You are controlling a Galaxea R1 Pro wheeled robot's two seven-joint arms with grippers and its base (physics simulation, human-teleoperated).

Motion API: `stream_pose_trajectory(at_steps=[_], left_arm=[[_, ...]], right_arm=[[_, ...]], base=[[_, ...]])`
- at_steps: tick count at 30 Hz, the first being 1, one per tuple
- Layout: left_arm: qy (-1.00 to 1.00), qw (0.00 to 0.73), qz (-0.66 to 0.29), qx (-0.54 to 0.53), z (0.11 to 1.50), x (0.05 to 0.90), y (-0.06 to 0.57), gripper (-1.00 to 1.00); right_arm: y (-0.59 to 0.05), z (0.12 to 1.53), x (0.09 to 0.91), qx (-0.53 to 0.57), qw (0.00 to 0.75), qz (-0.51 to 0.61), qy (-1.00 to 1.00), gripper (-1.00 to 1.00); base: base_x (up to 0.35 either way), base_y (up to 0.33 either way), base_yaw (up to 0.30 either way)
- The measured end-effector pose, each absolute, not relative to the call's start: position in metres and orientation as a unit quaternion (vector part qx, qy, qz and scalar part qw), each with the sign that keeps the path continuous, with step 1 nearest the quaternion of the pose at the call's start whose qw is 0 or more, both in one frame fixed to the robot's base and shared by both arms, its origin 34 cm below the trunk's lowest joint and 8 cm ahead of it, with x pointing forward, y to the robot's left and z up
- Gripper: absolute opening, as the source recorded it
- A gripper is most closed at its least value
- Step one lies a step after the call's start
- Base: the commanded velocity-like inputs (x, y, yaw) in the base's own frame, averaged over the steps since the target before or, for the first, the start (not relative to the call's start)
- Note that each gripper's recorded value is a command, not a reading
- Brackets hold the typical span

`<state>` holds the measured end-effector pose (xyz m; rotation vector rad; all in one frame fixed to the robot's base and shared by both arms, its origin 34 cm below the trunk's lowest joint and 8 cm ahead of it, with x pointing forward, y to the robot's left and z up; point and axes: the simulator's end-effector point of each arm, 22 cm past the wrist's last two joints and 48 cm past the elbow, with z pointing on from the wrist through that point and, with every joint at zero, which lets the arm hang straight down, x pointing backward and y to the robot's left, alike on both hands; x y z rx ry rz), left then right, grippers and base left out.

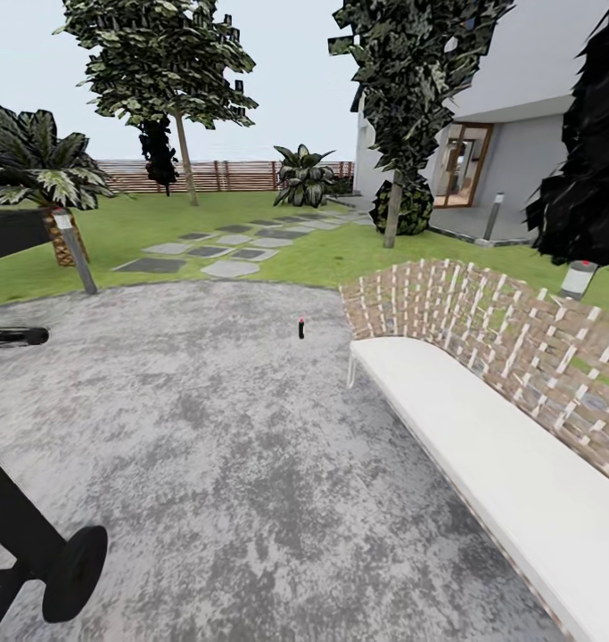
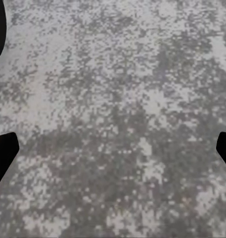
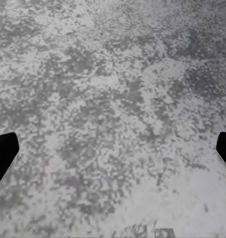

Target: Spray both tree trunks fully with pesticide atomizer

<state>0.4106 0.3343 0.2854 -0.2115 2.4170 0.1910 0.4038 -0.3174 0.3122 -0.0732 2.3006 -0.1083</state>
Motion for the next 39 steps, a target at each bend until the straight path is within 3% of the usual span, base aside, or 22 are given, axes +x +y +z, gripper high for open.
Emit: stream_pose_trajectory(at_steps=[39], left_arm=[[0.931, 0.348, 0.074, -0.081, 0.2858, 0.4111, 0.3343, 1.0]], right_arm=[[-0.3173, 0.3124, 0.4041, -0.029, 0.407, -0.043, 0.912, 1.0]], base=[[0.337, 0.0, 0.0]])
